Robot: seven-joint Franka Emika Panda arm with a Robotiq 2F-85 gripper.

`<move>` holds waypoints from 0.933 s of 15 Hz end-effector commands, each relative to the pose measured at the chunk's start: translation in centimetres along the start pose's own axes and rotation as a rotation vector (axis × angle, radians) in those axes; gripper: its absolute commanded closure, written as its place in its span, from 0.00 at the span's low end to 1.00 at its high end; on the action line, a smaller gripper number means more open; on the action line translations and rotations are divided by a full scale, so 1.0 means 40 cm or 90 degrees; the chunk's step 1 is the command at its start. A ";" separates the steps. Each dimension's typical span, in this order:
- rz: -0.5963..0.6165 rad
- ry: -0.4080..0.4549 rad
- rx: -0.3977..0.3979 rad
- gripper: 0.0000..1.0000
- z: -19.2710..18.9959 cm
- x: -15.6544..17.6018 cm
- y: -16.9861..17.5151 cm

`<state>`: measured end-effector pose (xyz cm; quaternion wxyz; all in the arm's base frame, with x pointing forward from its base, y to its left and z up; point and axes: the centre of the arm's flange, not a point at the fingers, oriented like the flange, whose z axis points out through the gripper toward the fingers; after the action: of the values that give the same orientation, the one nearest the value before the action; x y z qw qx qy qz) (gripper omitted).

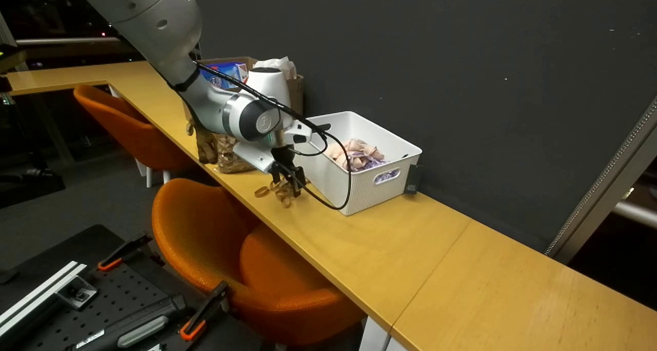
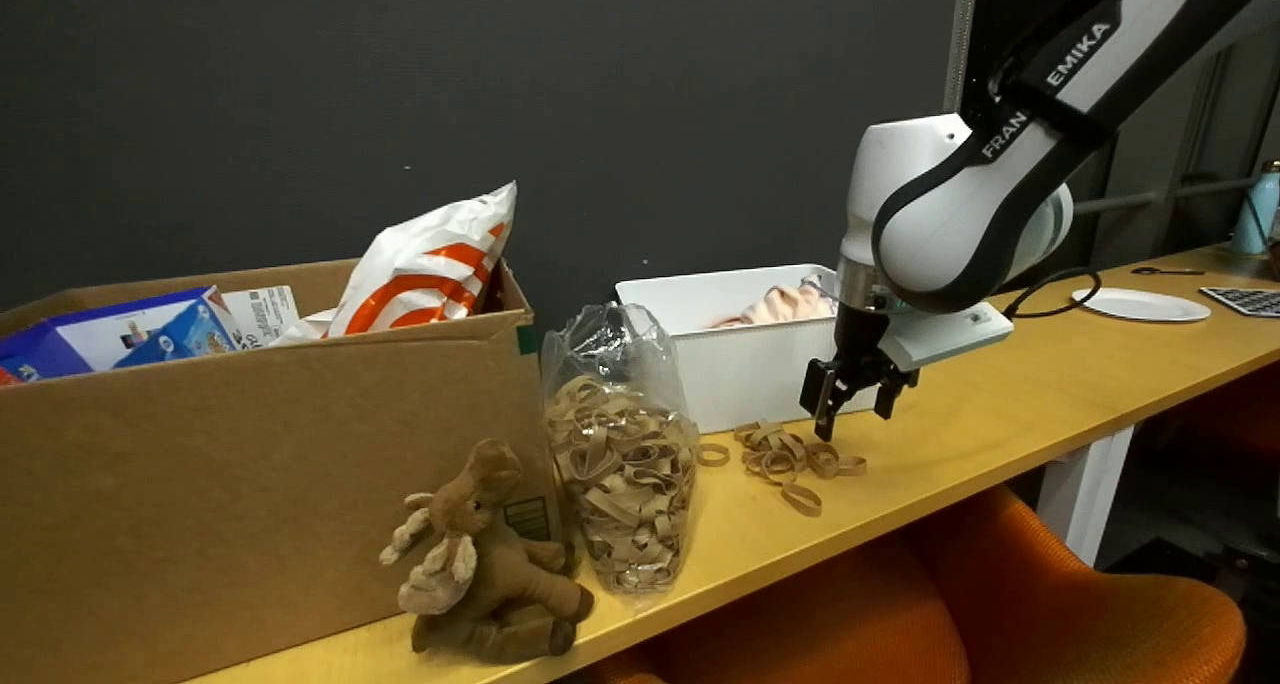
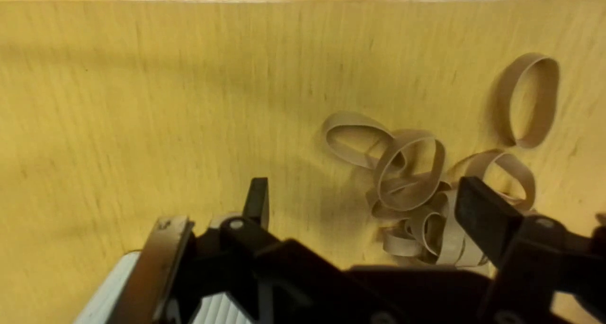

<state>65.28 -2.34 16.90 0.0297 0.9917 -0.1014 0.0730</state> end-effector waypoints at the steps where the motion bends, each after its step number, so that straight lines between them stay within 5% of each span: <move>1: -0.029 0.016 0.021 0.00 0.042 0.045 -0.030; 10: -0.089 0.022 0.034 0.00 0.109 0.095 -0.134; 11: -0.088 0.021 0.032 0.25 0.115 0.099 -0.139; 14: -0.090 0.023 0.029 0.42 0.129 0.110 -0.147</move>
<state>69.74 1.99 12.84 0.0172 0.9952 -0.0334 0.0903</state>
